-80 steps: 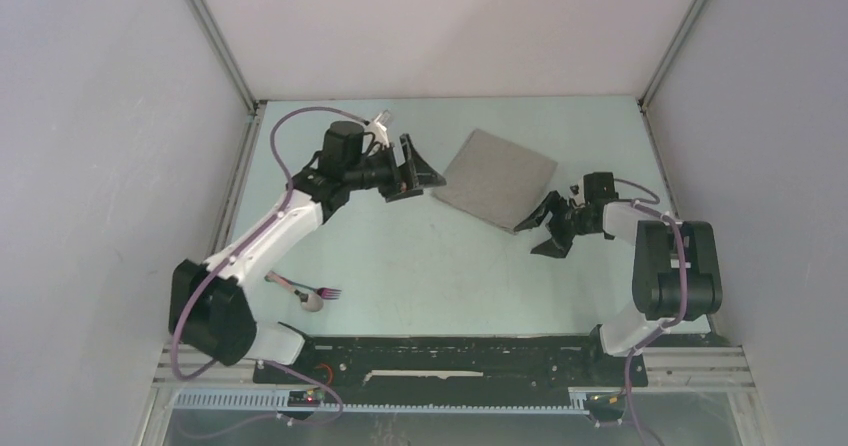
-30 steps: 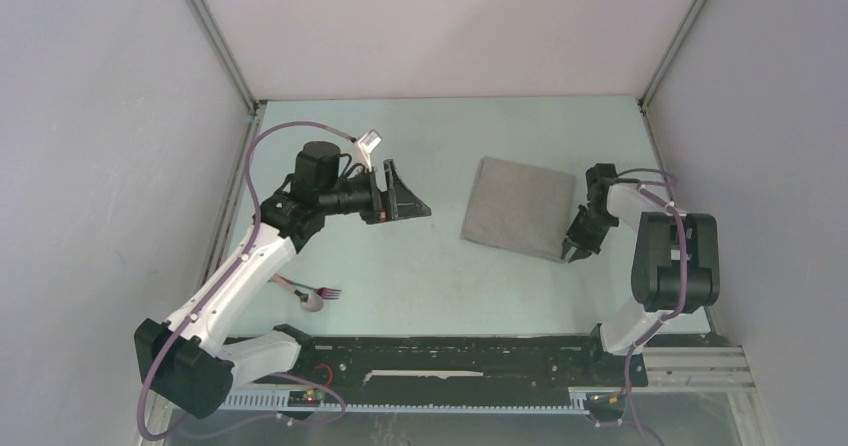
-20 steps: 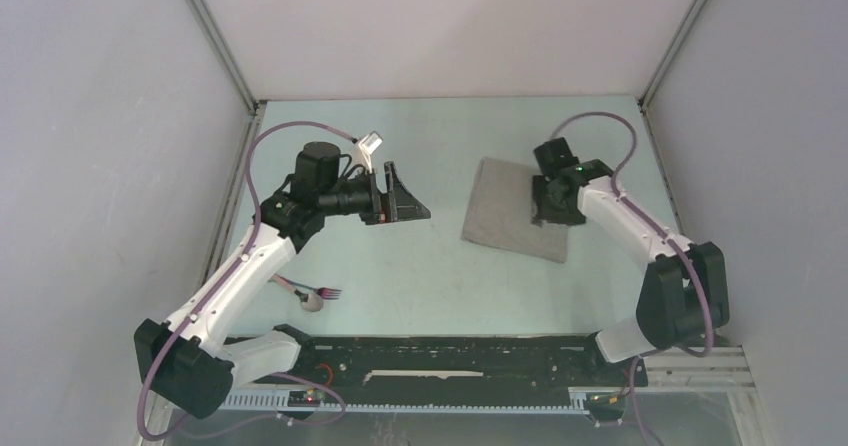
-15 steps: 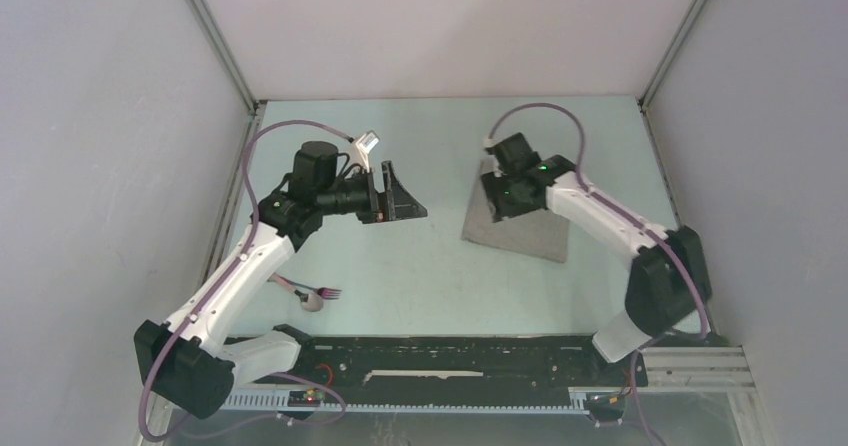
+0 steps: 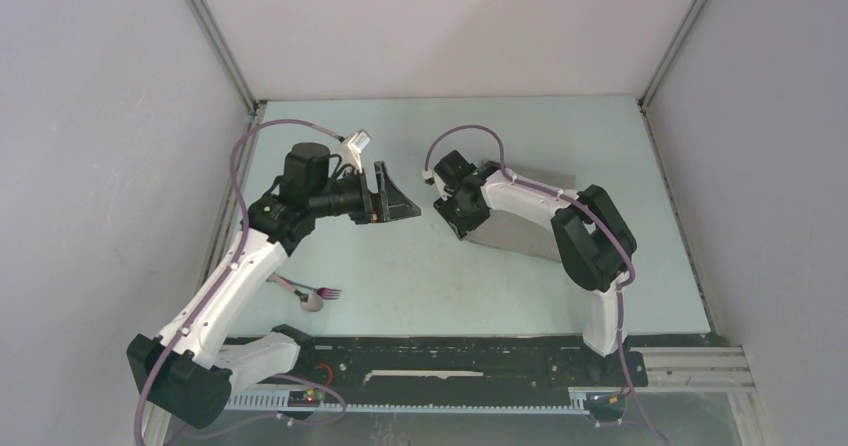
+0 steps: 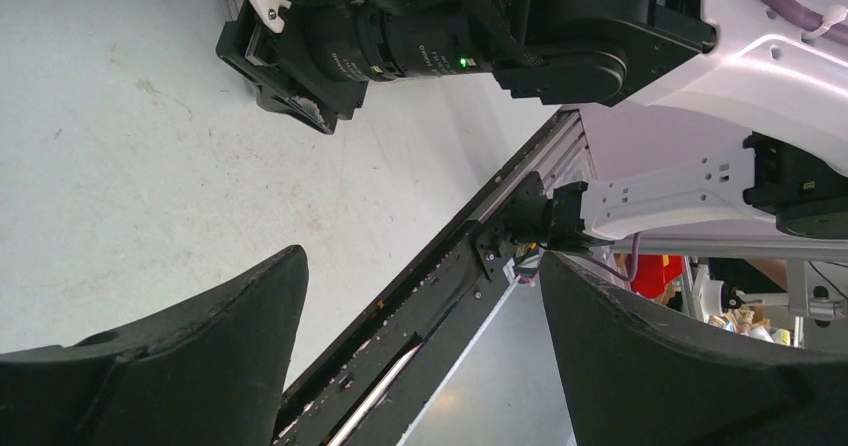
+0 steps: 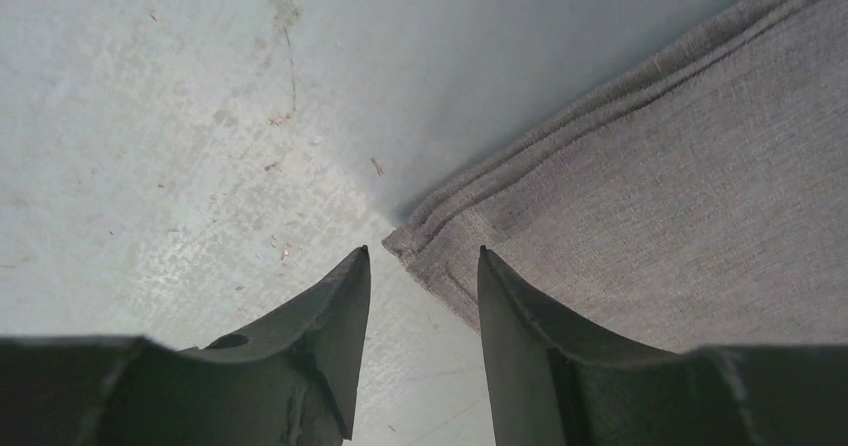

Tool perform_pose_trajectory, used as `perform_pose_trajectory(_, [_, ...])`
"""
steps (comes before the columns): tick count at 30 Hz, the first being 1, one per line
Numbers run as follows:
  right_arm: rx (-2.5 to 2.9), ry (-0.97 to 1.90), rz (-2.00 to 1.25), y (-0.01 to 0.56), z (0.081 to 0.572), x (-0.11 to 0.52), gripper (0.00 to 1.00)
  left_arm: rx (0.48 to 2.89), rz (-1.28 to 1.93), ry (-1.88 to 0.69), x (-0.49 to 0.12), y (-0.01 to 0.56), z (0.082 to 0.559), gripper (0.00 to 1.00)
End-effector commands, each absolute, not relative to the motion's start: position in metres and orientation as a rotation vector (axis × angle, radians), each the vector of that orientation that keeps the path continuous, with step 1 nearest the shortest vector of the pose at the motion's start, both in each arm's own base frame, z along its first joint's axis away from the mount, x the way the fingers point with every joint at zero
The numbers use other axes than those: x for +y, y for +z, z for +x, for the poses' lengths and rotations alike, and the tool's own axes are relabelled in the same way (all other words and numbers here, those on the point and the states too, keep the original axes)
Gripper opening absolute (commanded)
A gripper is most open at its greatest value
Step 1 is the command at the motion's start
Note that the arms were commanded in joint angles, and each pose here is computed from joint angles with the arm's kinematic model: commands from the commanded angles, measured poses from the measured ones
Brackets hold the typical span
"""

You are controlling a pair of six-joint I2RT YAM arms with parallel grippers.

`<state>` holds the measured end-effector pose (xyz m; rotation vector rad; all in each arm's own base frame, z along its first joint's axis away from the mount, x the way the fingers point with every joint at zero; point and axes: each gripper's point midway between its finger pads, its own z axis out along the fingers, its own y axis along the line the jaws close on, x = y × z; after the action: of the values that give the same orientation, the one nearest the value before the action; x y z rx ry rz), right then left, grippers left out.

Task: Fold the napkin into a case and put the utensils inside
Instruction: Pick up the top corner of the square-folded napkin from the center of the board.

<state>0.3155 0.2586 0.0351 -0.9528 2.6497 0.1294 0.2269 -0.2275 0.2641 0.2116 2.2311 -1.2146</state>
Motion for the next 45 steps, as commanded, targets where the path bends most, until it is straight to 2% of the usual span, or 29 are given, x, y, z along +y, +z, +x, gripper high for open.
perform_pose_trajectory(1, [2.579,0.112,-0.984,0.045,0.331,0.269,0.49,2.205,0.22,-1.196,-0.223,0.267,0.227,0.92])
perform_pose_trajectory(5, [2.597,0.096,-0.981,0.042,0.329,0.266,0.39,2.205,0.221,-1.205,-0.224,0.267,0.227,0.92])
perform_pose_trajectory(15, [2.613,0.079,-0.989,0.036,0.318,0.262,0.41,2.21,0.215,-1.237,-0.227,0.264,0.226,0.92])
perform_pose_trajectory(25, [2.62,0.088,-0.976,0.032,0.314,0.262,0.33,2.206,0.215,-1.246,-0.227,0.264,0.225,0.92])
perform_pose_trajectory(38, [2.596,0.152,-0.941,0.044,0.314,0.265,0.15,2.203,0.214,-1.263,-0.229,0.265,0.224,0.93])
perform_pose_trajectory(45, [2.589,0.25,-0.89,0.055,0.316,0.265,0.14,2.207,0.206,-1.271,-0.229,0.263,0.223,0.92])
